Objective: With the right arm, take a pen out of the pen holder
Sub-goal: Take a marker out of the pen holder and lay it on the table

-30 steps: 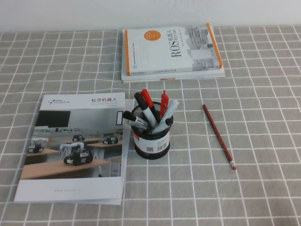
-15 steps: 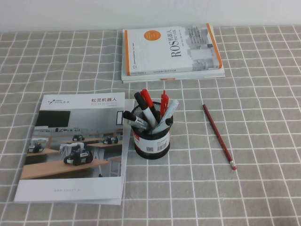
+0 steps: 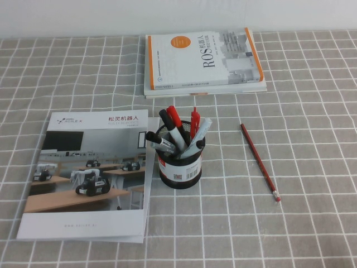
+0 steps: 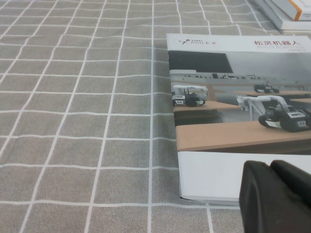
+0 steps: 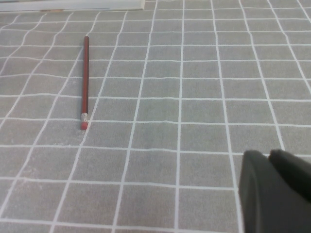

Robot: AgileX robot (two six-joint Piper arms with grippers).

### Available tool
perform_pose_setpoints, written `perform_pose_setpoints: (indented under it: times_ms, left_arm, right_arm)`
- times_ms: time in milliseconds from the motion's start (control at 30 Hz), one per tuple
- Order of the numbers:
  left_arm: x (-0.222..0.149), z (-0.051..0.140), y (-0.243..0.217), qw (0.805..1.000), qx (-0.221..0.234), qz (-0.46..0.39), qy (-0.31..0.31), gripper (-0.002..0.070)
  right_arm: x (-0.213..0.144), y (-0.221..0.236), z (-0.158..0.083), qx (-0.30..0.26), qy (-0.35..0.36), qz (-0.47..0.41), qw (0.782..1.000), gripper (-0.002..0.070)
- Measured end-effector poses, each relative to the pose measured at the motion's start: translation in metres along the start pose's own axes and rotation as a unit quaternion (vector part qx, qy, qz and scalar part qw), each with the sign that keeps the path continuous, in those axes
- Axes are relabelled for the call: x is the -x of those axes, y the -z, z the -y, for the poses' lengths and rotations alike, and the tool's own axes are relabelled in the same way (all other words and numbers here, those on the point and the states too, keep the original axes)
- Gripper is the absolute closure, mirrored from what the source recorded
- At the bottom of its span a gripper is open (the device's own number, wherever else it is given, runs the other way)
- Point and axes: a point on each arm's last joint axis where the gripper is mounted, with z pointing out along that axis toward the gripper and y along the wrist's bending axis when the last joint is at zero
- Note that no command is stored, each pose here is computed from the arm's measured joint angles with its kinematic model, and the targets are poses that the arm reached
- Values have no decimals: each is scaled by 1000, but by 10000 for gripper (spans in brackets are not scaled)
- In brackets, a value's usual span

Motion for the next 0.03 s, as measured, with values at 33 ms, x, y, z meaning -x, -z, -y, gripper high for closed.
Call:
perform_pose_setpoints:
  times_ms: [33]
  left_arm:
    - [0, 0, 0, 1000, 0, 0, 0, 678]
  right_arm:
    - [0, 0, 0, 0, 0, 0, 1000, 689]
